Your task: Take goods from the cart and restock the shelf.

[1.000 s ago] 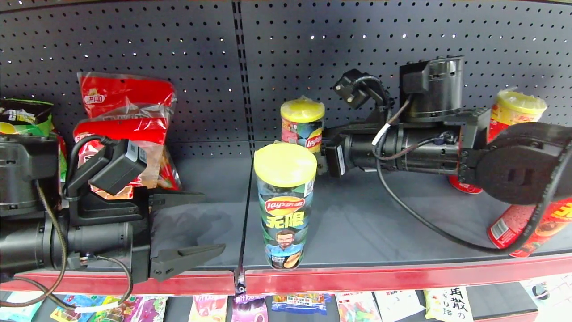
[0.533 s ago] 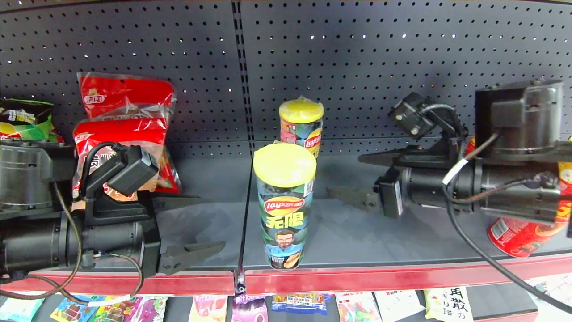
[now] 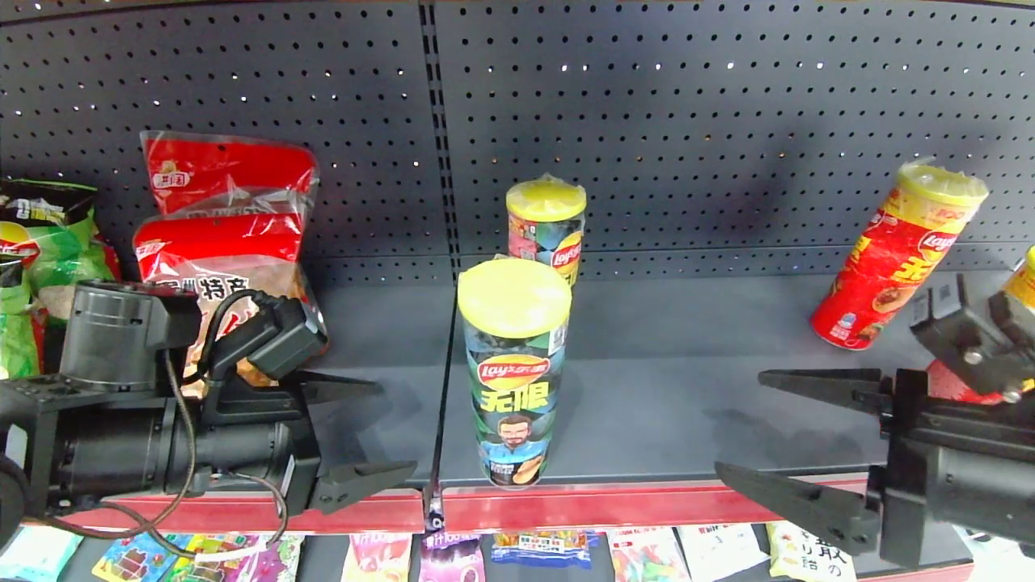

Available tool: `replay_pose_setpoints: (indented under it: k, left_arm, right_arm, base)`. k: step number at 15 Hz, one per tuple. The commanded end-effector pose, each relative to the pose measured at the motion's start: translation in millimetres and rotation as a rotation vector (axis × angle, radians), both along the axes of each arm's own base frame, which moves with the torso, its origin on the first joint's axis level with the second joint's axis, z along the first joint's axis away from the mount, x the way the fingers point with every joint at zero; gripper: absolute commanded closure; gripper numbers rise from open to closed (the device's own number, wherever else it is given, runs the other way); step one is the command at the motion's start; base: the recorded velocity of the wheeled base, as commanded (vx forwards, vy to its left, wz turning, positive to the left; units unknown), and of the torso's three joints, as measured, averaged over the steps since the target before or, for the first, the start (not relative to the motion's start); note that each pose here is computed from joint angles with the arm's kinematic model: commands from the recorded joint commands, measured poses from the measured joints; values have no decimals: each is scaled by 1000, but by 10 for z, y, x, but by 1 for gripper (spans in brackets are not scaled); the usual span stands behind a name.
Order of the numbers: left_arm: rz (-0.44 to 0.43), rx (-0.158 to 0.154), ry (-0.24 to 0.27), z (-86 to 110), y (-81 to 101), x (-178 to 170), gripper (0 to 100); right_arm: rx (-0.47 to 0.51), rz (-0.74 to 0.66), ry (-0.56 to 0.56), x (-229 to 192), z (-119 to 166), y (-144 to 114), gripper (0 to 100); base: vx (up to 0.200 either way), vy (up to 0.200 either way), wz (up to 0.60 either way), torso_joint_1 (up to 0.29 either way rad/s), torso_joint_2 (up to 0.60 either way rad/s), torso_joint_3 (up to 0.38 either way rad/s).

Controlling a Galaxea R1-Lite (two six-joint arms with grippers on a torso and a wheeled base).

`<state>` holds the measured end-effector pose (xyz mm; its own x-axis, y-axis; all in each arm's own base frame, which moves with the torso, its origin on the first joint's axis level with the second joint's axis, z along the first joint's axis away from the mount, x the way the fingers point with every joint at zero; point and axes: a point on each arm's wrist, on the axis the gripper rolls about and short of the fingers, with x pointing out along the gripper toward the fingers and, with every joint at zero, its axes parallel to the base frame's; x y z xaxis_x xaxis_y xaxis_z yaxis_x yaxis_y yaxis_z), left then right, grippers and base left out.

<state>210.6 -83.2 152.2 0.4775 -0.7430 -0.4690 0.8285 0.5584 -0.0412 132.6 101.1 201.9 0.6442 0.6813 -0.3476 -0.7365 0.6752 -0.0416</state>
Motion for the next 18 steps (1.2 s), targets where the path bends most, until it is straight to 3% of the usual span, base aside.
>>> replay_pose_setpoints:
  k: [1, 6, 18]
  left_arm:
    - [-20, 17, 31, -79, -98, 87, 0]
    - [-43, 22, 41, -111, -236, 279, 0]
    - [-60, 24, 47, -178, -360, 475, 0]
  right_arm:
    - [32, -9, -23, -122, 30, -94, 0]
    - [49, -24, -16, -126, 40, -108, 0]
    - [49, -51, -6, -86, 31, -129, 0]
  base:
    - [0, 0, 0, 0, 0, 0]
    - [0, 0, 0, 0, 0, 0]
    - [0, 0, 0, 0, 0, 0]
